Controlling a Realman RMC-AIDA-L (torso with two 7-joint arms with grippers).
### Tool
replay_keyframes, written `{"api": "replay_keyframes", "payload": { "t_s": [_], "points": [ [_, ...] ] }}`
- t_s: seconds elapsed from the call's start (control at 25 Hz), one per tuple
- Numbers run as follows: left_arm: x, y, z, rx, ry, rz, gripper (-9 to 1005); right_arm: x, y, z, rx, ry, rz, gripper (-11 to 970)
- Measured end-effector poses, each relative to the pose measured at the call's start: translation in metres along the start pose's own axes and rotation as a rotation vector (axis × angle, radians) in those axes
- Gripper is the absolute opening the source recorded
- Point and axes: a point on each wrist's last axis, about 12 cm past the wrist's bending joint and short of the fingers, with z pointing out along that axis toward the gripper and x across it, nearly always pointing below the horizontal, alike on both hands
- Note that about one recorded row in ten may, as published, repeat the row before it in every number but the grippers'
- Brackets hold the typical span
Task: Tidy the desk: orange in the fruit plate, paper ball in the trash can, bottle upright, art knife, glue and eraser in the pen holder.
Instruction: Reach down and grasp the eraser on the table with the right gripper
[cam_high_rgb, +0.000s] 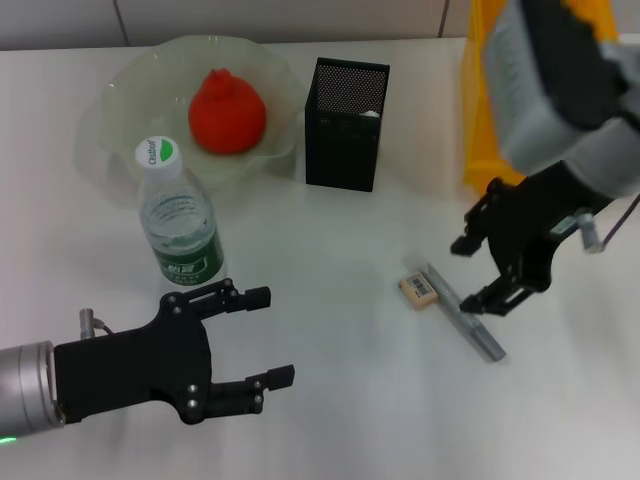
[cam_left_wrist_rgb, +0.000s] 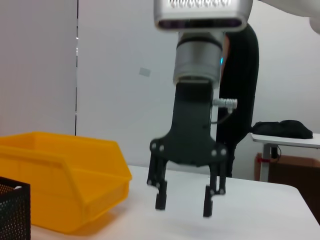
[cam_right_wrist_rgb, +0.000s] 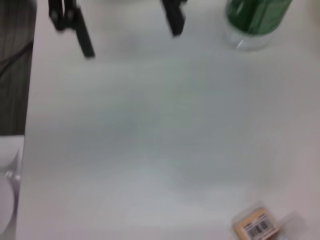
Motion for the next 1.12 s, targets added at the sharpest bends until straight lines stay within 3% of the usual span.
{"api": "replay_keyframes", "payload": {
  "t_s": [0.32, 1.12],
  "points": [
    [0.002, -0.002, -0.002, -0.005, -0.001, -0.008, 813, -0.005, -0.012, 0.023, 0.024, 0.030, -0.013, 638],
    [0.002, -0.003, -0.001, 0.000, 0.003, -0.010, 813, -0.005, -0.017, 0.061, 0.028, -0.014, -0.005, 634]
  ]
}}
